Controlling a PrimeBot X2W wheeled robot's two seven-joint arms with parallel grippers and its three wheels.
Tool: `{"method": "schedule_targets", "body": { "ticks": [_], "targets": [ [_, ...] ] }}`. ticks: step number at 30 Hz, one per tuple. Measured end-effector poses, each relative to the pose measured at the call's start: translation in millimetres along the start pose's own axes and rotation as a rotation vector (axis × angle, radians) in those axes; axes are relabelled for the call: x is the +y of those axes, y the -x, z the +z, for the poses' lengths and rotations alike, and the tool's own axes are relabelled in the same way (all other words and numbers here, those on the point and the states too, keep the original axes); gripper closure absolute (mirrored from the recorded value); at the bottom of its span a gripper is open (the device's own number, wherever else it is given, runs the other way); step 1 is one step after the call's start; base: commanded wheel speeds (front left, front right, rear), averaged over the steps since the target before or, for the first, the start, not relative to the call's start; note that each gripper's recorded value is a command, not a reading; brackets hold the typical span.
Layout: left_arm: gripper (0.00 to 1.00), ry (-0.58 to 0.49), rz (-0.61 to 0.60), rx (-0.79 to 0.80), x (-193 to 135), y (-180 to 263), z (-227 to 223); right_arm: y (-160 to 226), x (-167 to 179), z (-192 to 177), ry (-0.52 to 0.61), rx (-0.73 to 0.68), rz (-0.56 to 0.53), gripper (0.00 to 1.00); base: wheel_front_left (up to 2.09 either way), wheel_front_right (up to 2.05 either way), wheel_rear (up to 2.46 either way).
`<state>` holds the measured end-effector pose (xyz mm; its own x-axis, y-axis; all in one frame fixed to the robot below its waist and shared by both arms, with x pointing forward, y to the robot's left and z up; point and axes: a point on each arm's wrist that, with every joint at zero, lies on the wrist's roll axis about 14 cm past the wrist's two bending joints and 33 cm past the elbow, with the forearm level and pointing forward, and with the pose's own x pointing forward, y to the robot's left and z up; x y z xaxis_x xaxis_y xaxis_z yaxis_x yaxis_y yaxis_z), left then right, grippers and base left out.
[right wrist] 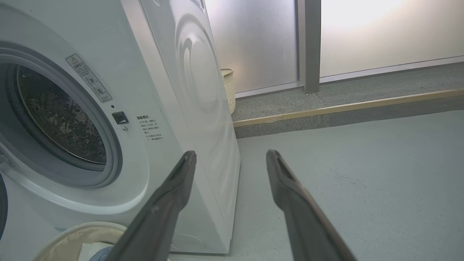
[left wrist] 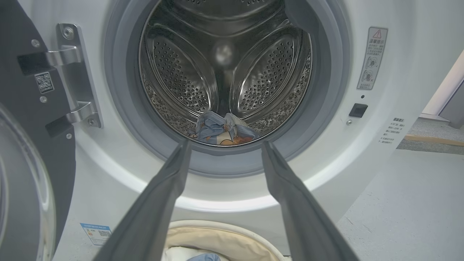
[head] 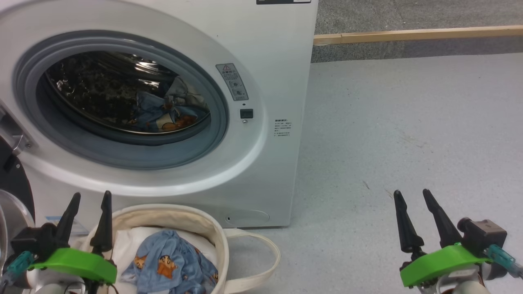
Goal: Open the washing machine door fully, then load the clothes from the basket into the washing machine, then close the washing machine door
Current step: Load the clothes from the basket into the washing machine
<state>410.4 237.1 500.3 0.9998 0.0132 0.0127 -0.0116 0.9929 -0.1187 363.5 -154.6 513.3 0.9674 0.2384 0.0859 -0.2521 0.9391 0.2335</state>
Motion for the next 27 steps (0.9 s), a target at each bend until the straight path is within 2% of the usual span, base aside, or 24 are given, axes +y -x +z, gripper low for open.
{"method": "schedule_targets", "body": {
  "ticks": [7,20,27],
  "targets": [
    [0.0,0.017,0.018,0.071,1.5,3.7,-24.1,-1.0,1.6,-5.3,-0.002,0.016,0.007,0.0,0.0,0.0,0.0],
    [0.0,0.074,0.057,0.36,-6.8,-7.4,-115.6,-29.9,-2.2,-26.8,0.003,0.075,0.028,0.0,0.0,0.0,0.0],
    [0.0,0.104,0.1,0.554,-5.3,10.5,-173.6,-35.2,-12.6,-44.3,0.007,0.121,0.007,0.0,0.0,0.0,0.0]
  ]
}}
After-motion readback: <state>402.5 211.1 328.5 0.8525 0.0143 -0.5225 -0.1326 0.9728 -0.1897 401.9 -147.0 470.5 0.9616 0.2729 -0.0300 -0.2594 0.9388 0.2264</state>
